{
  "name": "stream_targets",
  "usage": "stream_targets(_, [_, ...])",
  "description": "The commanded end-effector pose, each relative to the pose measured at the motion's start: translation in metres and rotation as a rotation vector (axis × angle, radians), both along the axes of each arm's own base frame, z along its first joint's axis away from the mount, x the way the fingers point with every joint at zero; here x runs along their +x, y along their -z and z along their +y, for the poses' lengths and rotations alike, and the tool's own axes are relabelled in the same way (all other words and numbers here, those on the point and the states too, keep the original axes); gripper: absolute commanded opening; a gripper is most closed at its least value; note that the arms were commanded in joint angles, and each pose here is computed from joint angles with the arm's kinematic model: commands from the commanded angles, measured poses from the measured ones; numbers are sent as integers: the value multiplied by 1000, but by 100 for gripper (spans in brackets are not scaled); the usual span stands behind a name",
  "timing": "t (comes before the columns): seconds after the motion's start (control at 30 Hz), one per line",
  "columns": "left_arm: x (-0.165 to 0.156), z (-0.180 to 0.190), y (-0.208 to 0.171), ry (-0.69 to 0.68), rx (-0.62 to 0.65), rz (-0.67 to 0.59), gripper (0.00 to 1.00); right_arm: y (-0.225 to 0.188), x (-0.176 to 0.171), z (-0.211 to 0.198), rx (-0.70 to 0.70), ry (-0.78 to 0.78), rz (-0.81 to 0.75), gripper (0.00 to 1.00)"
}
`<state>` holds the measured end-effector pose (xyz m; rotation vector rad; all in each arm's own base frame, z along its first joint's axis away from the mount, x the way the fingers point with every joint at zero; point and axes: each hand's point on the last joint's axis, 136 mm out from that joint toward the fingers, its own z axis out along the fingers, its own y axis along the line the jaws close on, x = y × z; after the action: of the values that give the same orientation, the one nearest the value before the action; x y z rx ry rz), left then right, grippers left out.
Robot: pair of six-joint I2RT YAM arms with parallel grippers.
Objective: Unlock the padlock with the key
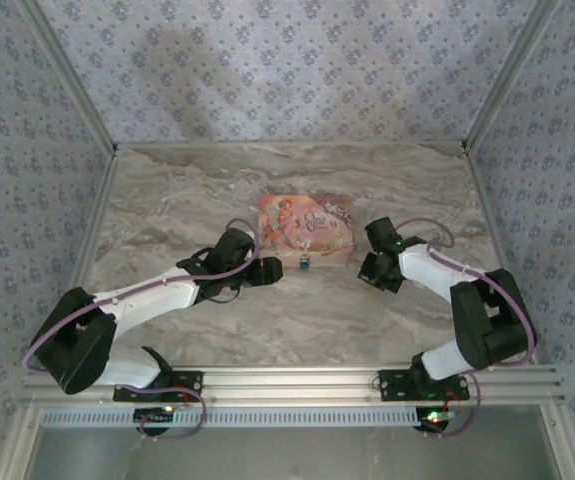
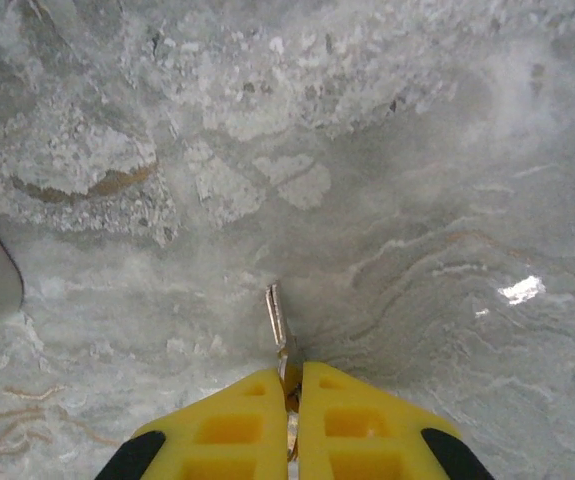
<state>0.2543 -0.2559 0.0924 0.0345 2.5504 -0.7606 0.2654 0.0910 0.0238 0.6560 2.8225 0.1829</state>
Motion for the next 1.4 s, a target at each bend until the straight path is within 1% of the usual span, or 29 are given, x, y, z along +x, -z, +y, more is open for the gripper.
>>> stream_targets(0.0, [2, -2, -9, -11, -18, -23, 75, -13, -8, -8, -30, -38, -21, 3])
stream_targets(0.17, [9, -3, -42, -13, -34, -87, 75, -73, 2, -2, 6, -140, -185, 2])
stream_targets(0.33, [20, -8, -90, 2, -66, -175, 75, -160, 13, 27, 144, -304, -444, 2])
stream_targets(0.37, [22, -10, -101, 8, -81, -189, 76, -179, 14, 31, 163, -337, -503, 2])
stream_targets(0.47, [29, -15, -131, 30, -131, -217, 76, -221, 12, 46, 228, -424, -609, 2])
stream_targets(0.63, [36, -21, -172, 72, -238, -236, 75, -271, 4, 76, 371, -591, -742, 2])
stream_targets(0.67, [36, -23, -181, 89, -267, -236, 72, -280, 1, 83, 410, -629, -765, 2])
stream_targets(0.7, [36, -25, -190, 105, -298, -236, 68, -288, -3, 89, 448, -664, -783, 2])
stream_targets(0.77, [35, -32, -211, 154, -404, -234, 58, -303, -16, 104, 537, -765, -815, 3])
stream_targets(0.87, [29, -39, -240, 223, -514, -246, 51, -329, -32, 119, 663, -853, -879, 3])
stream_targets(0.93, [24, -42, -254, 257, -549, -260, 50, -341, -40, 123, 702, -892, -914, 3])
stream_targets(1.0, [20, -45, -264, 286, -580, -268, 48, -347, -45, 124, 712, -915, -933, 3])
stream_targets(1.17, [11, -49, -281, 331, -652, -291, 36, -355, -58, 129, 771, -966, -940, 3])
stream_targets(1.23, [3, -55, -289, 369, -685, -300, 34, -358, -60, 130, 788, -974, -956, 3])
stream_targets(1.37, [-18, -72, -304, 459, -706, -327, 33, -358, -58, 128, 749, -965, -979, 3])
